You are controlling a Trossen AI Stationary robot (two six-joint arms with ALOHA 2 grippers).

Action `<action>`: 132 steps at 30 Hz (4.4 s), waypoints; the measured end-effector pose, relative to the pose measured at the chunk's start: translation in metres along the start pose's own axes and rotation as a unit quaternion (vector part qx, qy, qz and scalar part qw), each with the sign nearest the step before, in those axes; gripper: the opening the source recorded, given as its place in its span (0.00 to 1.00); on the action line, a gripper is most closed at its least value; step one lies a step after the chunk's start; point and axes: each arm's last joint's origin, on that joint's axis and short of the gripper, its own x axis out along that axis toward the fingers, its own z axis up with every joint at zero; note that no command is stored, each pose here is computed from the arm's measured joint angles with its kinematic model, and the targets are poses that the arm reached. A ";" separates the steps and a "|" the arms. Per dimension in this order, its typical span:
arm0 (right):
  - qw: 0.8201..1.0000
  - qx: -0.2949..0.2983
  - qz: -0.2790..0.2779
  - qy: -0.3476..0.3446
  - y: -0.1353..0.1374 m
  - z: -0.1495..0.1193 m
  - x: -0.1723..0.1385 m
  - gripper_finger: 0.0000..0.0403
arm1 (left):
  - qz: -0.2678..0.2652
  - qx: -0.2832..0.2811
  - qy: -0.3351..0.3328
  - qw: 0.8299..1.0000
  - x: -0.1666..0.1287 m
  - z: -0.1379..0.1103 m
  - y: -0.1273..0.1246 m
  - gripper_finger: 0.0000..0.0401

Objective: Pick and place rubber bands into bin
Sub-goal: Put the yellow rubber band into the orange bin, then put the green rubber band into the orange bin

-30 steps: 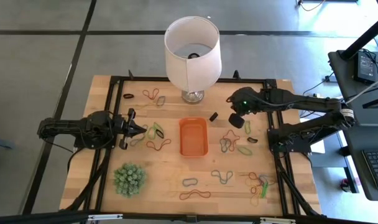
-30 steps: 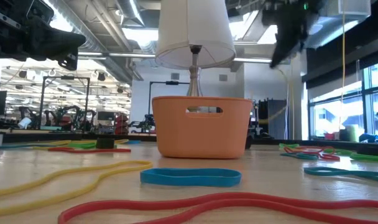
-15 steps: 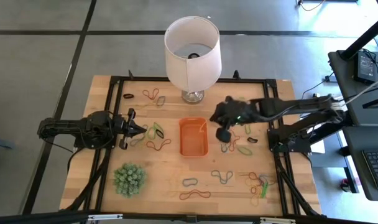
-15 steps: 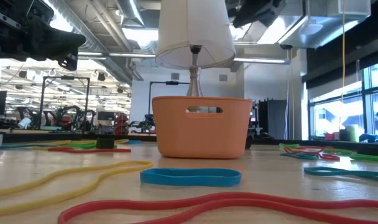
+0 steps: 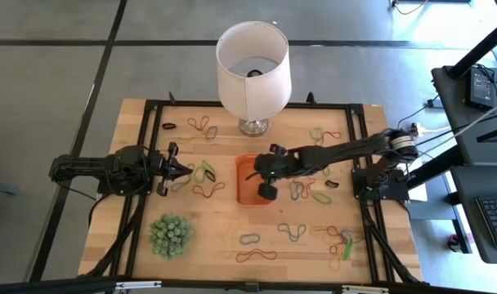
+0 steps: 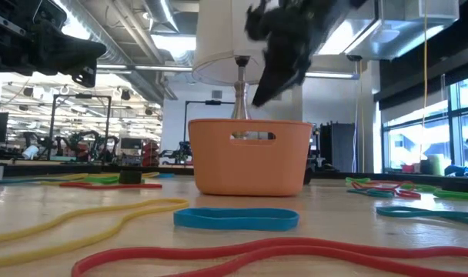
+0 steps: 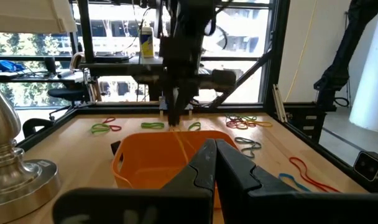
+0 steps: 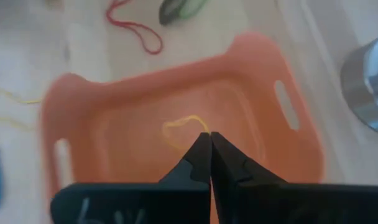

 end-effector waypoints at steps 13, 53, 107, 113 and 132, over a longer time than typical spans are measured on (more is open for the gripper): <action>0.999 -0.012 0.023 0.034 0.004 -0.009 0.045 0.10 | 0.000 0.000 0.000 1.000 0.000 0.000 0.000 0.00; 0.930 0.073 0.158 -0.322 -0.049 -0.202 -0.057 0.01 | 0.102 0.000 -0.006 0.995 -0.001 0.001 0.006 0.00; 0.946 0.029 0.136 -0.294 -0.054 -0.225 -0.045 0.06 | 0.256 -0.013 0.642 0.722 0.132 -0.013 0.077 0.04; 0.945 0.029 0.136 -0.294 -0.054 -0.225 -0.045 0.06 | 0.183 0.029 0.694 0.696 0.136 -0.036 0.079 0.20; 0.945 0.029 0.136 -0.295 -0.054 -0.225 -0.045 0.06 | 0.150 0.052 0.680 0.716 0.145 -0.040 0.082 0.30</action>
